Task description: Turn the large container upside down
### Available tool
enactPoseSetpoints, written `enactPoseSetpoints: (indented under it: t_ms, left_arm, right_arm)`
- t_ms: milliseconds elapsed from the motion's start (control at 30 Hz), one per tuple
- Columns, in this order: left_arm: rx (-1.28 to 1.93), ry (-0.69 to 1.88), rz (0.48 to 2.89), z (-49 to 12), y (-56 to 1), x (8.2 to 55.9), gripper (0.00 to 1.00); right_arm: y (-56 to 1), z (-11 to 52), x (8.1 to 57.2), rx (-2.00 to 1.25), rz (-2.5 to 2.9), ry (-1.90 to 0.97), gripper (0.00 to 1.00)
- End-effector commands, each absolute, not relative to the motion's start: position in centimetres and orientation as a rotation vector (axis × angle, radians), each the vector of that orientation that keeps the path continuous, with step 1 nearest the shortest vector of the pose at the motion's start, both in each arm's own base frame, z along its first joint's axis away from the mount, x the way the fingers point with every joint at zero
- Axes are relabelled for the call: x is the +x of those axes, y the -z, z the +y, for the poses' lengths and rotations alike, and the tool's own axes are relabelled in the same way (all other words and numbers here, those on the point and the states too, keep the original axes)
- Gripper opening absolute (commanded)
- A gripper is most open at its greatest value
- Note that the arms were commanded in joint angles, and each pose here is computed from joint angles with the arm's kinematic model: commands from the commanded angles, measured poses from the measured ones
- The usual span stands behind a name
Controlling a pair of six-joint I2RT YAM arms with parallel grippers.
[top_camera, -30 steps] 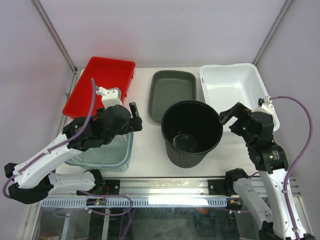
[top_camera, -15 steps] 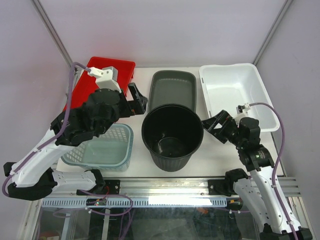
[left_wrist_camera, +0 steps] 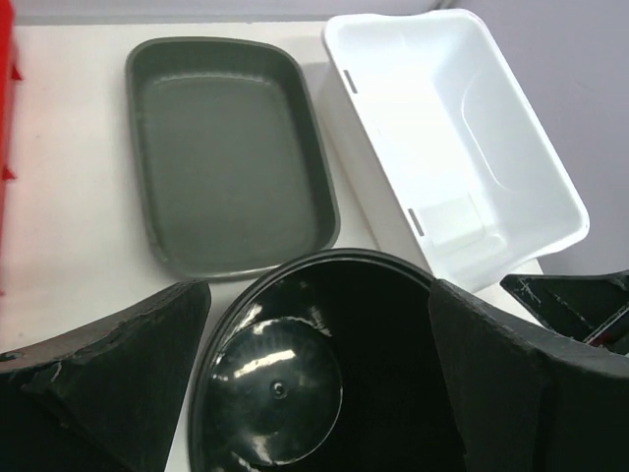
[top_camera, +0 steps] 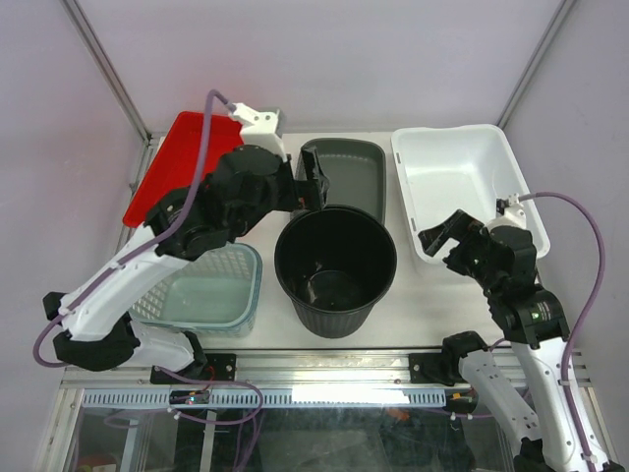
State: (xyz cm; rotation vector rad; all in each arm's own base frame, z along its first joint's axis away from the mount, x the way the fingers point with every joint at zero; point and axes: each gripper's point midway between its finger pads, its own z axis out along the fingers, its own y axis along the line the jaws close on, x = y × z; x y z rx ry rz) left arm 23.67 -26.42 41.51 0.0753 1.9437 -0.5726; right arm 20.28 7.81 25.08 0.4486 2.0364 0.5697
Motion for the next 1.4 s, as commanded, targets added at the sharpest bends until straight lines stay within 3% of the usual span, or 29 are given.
enactPoseSetpoints:
  t_ms: [0,300,800,1233,1367]
  left_arm:
    - [0.198,0.699,1.859,-29.8,-44.7,23.7,0.99]
    - [0.295,0.772,1.848,-34.3,-44.5,24.5,0.99]
    - [0.089,0.771,1.765,-30.3,-47.7,24.8,0.99]
    - [0.034,0.756,1.763,-29.4,-47.3,25.0,0.99]
    - [0.045,0.749,1.766,-29.2,-47.1,24.9,0.99]
  right_arm:
    - [-24.4,4.2,19.1,0.389,2.085,-0.294,0.99]
    - [-24.7,10.6,18.7,0.116,2.111,-0.663,0.99]
    - [-22.6,17.1,18.2,0.190,2.117,-1.116,0.99]
    - [-20.3,25.8,17.3,0.274,2.207,-1.154,1.00]
    - [-19.3,24.7,17.3,0.303,2.237,-1.066,1.00]
